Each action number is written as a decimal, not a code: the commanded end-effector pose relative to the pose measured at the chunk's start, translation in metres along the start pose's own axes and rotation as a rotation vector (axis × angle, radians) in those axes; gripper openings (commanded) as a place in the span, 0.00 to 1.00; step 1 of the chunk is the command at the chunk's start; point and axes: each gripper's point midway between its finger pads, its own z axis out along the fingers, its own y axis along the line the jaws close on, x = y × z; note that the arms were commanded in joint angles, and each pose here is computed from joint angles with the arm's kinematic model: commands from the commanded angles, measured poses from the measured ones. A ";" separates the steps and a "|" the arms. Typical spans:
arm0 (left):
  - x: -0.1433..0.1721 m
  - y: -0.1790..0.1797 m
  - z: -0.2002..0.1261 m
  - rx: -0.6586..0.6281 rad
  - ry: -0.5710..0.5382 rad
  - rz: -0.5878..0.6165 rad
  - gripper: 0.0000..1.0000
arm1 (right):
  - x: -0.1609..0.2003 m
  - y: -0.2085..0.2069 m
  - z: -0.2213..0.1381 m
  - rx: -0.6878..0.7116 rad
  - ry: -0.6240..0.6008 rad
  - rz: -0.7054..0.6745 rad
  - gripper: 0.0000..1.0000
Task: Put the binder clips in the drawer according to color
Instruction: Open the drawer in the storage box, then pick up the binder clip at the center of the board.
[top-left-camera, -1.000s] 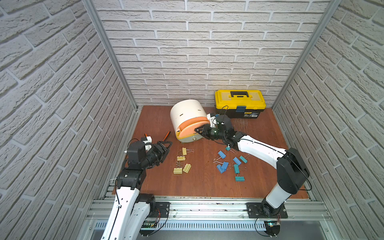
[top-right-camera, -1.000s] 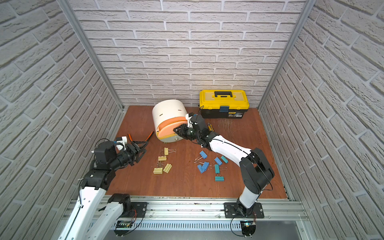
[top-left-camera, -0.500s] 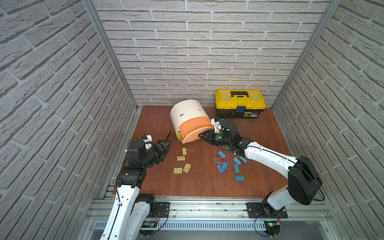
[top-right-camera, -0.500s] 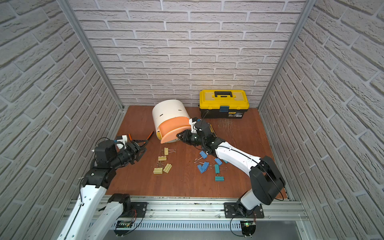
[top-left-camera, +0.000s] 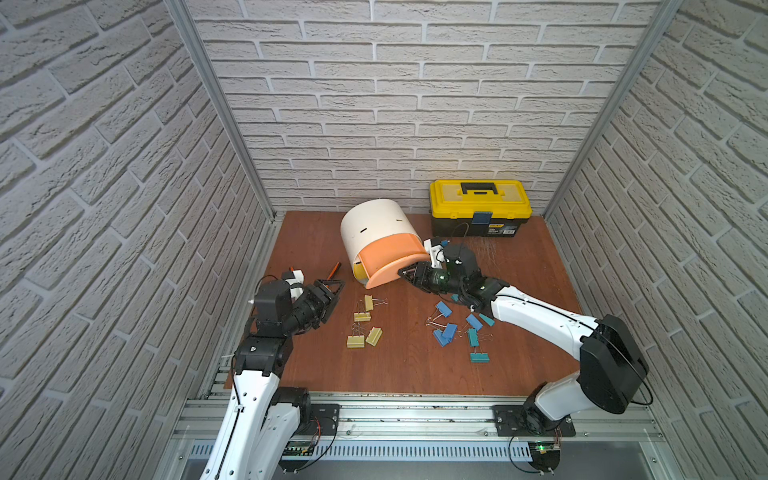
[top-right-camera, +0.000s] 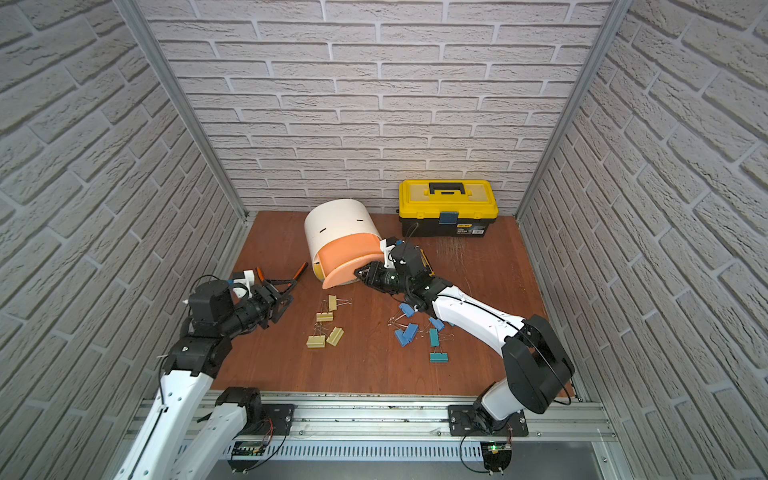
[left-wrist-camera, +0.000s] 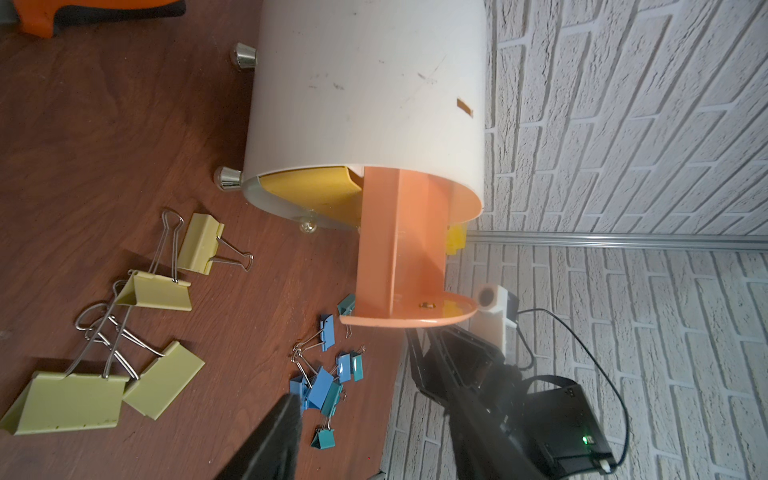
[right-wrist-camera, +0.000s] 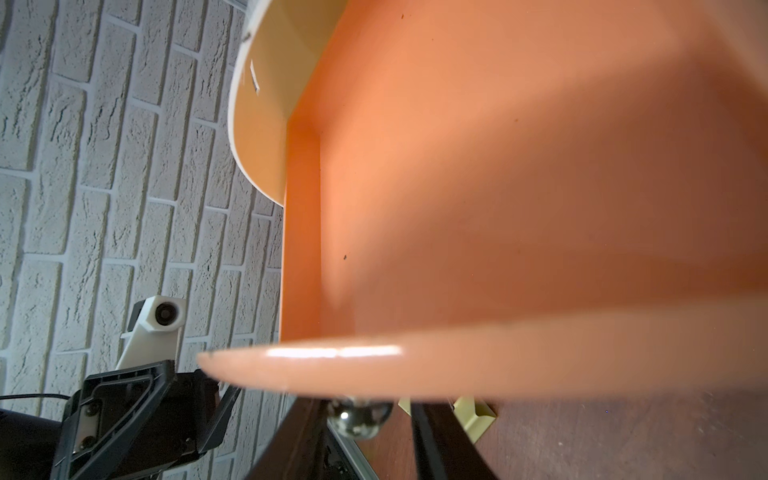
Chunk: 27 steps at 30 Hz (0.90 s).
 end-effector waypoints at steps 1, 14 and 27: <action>-0.005 -0.020 -0.007 0.061 -0.028 0.042 0.61 | 0.000 0.002 -0.006 -0.001 -0.018 -0.010 0.43; -0.006 -0.022 -0.007 0.064 -0.031 0.042 0.63 | 0.009 -0.001 -0.033 0.045 -0.018 -0.088 0.61; 0.010 0.028 -0.010 -0.135 0.020 0.098 0.61 | 0.025 -0.047 -0.105 0.325 -0.041 -0.171 0.64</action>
